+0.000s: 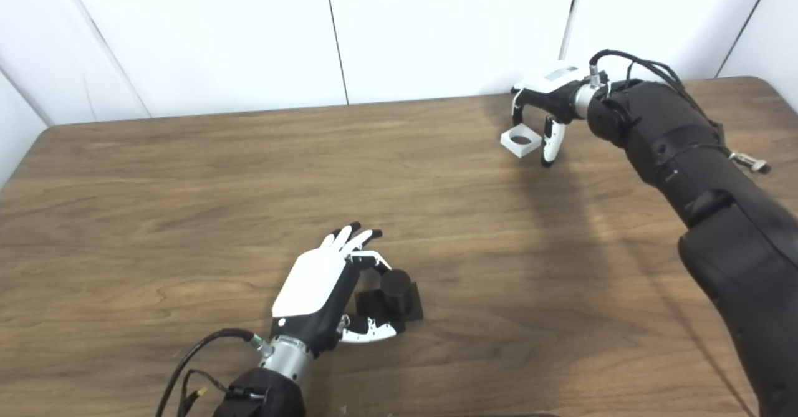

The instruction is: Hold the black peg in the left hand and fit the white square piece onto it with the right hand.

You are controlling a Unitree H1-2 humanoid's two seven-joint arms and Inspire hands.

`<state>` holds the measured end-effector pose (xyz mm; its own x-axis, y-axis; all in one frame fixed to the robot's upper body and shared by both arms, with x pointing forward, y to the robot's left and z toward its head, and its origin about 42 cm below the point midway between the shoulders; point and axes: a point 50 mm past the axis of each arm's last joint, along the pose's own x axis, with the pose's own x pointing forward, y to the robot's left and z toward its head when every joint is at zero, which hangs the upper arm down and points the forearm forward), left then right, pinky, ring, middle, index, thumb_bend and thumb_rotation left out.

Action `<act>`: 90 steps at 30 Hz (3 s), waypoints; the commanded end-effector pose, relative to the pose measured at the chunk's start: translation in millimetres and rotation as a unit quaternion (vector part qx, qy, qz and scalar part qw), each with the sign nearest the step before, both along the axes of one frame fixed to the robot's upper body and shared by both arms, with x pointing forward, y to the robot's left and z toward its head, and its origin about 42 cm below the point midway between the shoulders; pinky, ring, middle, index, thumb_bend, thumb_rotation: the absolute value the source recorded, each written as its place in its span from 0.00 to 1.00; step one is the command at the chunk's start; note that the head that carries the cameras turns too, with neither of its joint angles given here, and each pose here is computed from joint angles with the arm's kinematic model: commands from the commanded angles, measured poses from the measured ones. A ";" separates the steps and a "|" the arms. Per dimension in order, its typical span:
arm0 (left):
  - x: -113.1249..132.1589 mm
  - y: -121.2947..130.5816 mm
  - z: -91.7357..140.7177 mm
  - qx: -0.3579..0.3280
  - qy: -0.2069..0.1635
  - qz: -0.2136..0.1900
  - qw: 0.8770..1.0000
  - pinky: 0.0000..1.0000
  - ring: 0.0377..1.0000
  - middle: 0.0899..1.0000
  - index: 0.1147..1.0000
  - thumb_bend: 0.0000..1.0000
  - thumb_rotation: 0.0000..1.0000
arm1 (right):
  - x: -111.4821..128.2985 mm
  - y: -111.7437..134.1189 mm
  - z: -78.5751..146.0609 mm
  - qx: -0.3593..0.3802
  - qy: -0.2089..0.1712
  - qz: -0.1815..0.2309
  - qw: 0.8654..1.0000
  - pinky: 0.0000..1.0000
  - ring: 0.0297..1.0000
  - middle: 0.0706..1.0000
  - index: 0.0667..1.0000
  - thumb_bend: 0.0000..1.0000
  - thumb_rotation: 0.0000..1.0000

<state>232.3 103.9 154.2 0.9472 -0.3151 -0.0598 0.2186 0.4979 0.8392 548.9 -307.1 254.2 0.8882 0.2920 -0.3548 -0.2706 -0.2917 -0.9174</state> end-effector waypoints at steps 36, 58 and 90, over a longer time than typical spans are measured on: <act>-0.2 -4.0 -21.0 0.021 0.038 0.006 0.999 1.00 1.00 0.92 0.43 0.52 0.07 | 16.9 36.7 39.8 -0.010 -0.045 0.050 0.998 1.00 1.00 0.95 0.67 0.83 0.16; -1.3 -4.6 -19.7 0.019 0.035 0.010 0.999 1.00 1.00 0.92 0.43 0.52 0.07 | 19.1 19.9 40.9 -0.019 -0.040 0.031 0.999 1.00 1.00 0.93 0.66 0.83 0.14; -1.6 -6.6 -21.1 0.015 0.035 0.011 0.999 1.00 1.00 0.92 0.43 0.52 0.07 | 17.3 15.1 37.5 -0.034 -0.049 0.044 0.997 1.00 1.00 0.89 0.45 0.53 0.14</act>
